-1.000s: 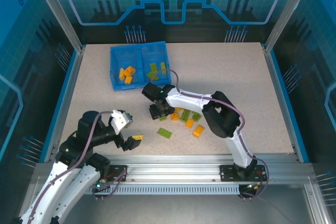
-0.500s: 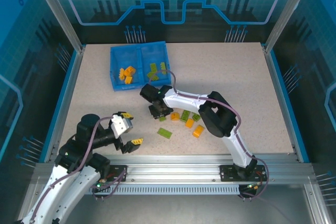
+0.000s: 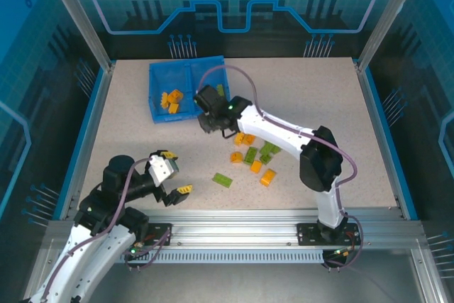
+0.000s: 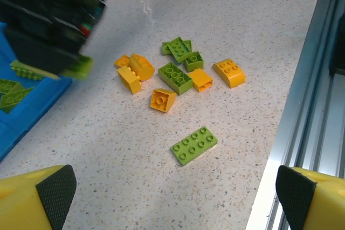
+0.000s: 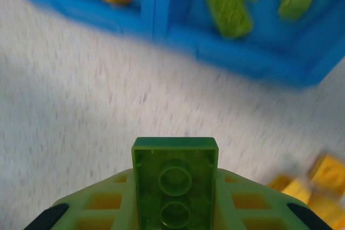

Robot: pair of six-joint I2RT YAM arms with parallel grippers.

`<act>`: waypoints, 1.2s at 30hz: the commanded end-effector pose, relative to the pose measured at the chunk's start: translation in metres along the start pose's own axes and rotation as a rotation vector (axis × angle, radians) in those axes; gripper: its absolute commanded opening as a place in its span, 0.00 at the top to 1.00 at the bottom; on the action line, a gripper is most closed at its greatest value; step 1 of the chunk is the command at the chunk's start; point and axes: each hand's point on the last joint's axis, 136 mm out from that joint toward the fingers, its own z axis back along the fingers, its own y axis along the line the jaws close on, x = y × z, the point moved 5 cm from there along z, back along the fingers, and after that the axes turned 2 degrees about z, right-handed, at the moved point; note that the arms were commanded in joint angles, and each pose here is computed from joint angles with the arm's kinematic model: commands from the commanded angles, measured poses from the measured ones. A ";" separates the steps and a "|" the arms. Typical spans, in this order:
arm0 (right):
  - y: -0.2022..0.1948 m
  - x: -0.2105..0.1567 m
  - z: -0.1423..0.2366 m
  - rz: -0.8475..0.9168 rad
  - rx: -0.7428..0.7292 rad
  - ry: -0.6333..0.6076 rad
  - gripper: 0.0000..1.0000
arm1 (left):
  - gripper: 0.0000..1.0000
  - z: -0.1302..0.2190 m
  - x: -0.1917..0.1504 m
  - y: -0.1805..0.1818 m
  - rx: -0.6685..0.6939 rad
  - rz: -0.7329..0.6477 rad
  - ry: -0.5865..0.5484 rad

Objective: Sort the legos into containers by color

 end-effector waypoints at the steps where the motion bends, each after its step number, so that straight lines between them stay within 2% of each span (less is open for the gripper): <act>1: -0.026 0.040 -0.031 0.039 -0.097 -0.096 0.72 | 0.01 0.001 0.001 0.003 0.037 -0.017 -0.034; 7: -0.039 0.080 -0.083 0.107 -0.186 -0.121 0.71 | 0.01 0.004 0.001 0.004 0.068 -0.029 -0.057; 11: -0.054 0.090 -0.111 0.114 -0.255 -0.132 0.72 | 0.01 0.004 0.001 0.004 0.069 -0.029 -0.058; 14: -0.056 0.093 -0.126 0.138 -0.246 -0.150 0.71 | 0.01 0.004 0.001 0.004 0.068 -0.029 -0.058; 17: -0.052 0.088 -0.136 0.171 -0.220 -0.138 0.67 | 0.01 0.004 0.001 0.004 0.072 -0.029 -0.061; 19: -0.053 0.086 -0.135 0.167 -0.219 -0.126 0.60 | 0.01 0.004 0.001 0.006 0.082 -0.026 -0.060; 21: -0.053 0.087 -0.129 0.155 -0.216 -0.124 0.55 | 0.01 0.004 0.001 0.008 0.098 -0.023 -0.063; 26: -0.049 0.100 -0.096 0.119 -0.180 -0.150 0.53 | 0.01 0.004 0.001 0.009 0.118 -0.021 -0.075; 32: -0.052 0.116 -0.019 0.078 -0.142 -0.187 0.53 | 0.01 0.004 0.002 0.014 0.148 0.000 -0.087; 36: -0.059 0.101 0.046 0.053 -0.049 -0.177 0.48 | 0.01 0.004 0.006 0.026 0.226 0.096 -0.109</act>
